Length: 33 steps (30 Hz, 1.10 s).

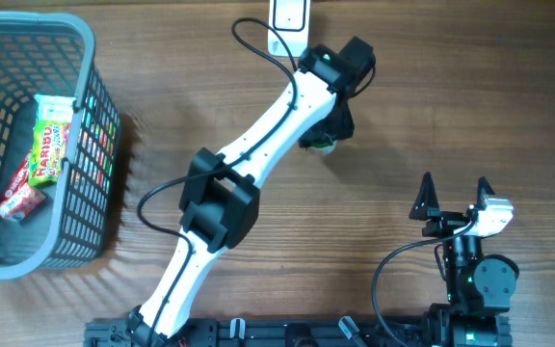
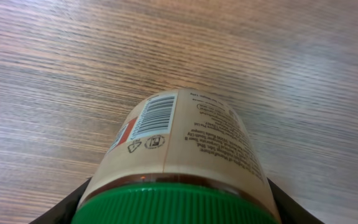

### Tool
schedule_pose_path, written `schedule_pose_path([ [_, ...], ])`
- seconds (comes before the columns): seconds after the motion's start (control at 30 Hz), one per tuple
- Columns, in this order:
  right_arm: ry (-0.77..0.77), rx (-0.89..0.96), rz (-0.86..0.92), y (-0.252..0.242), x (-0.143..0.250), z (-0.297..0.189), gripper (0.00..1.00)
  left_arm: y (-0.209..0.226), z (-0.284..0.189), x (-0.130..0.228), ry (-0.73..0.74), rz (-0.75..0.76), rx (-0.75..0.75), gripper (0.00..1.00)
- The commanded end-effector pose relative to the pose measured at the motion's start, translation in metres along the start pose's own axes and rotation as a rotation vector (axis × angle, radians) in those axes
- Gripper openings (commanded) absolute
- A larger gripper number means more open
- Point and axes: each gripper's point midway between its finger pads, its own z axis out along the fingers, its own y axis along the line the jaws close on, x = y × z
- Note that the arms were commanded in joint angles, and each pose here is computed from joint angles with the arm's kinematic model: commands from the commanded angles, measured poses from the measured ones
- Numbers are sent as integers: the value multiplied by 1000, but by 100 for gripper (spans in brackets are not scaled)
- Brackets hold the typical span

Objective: Scan the item barcode
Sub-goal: 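Carry the jar with the left gripper and set it on the table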

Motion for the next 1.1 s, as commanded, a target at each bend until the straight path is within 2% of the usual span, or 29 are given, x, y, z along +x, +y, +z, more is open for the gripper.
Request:
schedule_pose_path([
  [0.0,-9,5,-11,0,-2,0,100,4,15,-4,6,-2,-35,45],
  [0.2,-9,5,-12,0,-2,0,100,19,48,6,43,-46,-98,46],
  [0.37,-9,5,-12,0,-2,0,100,23,54,10,53,-44,-116,49],
  [0.47,-9,5,-11,0,-2,0,100,26,54,12,61,-43,-127,72],
  [0.67,-9,5,-12,0,-2,0,100,24,51,41,100,8,-181,80],
  [0.7,-9,5,-12,0,-2,0,100,20,51,48,101,27,-184,100],
  [0.83,-9,5,-11,0,-2,0,100,0,51,76,95,105,-182,100],
  [0.93,-9,5,-12,0,-2,0,100,-4,30,75,71,107,-145,100],
  [1.07,-9,5,-12,0,-2,0,100,-12,-44,69,-27,141,3,100],
])
